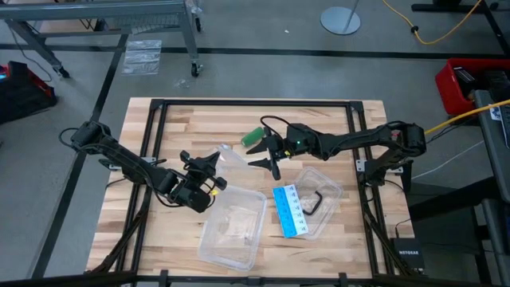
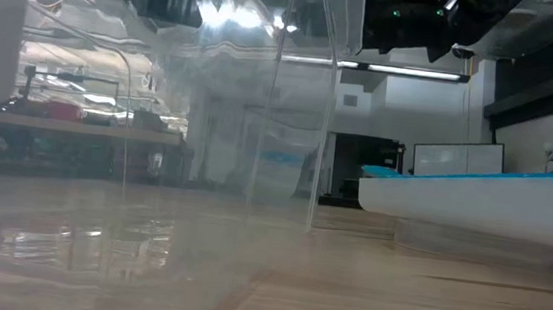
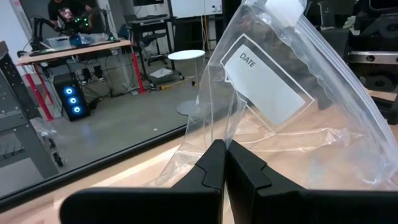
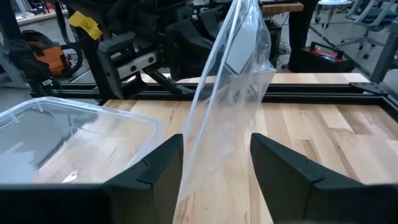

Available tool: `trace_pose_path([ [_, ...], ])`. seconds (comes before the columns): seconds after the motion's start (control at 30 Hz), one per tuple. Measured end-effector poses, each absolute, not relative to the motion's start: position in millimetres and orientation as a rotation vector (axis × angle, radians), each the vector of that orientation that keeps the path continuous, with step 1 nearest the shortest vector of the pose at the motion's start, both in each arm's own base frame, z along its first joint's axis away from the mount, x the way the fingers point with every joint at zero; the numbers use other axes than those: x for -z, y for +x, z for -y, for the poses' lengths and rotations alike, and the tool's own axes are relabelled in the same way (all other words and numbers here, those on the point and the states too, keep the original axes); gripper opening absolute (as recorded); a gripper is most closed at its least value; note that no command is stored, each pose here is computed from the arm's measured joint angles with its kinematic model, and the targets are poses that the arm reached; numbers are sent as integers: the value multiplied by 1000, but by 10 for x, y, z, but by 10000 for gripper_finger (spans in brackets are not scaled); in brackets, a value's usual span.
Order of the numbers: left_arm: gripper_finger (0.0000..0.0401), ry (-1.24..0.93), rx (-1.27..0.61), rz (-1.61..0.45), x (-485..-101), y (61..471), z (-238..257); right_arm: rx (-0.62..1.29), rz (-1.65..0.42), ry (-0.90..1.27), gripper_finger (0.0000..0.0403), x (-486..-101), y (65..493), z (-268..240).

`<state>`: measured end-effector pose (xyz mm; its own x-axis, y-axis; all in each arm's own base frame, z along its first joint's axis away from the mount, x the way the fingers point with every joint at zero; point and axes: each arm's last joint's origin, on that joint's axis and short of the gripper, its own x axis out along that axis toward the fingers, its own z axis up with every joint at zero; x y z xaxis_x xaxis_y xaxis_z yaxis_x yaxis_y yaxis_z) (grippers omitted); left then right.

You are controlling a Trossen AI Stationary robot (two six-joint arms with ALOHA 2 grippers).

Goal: Roll bandage
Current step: Prepare the transparent zip bag

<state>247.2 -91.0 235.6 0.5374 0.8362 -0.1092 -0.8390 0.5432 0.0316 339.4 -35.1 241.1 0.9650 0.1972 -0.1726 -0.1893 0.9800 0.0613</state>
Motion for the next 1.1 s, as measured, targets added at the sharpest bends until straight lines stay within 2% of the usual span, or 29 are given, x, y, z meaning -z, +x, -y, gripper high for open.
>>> trace_pose_path([
  [1.1,0,-55,-987,-112,-2365,2491,905,-110,-207,24,193,-2267,3484,235],
])
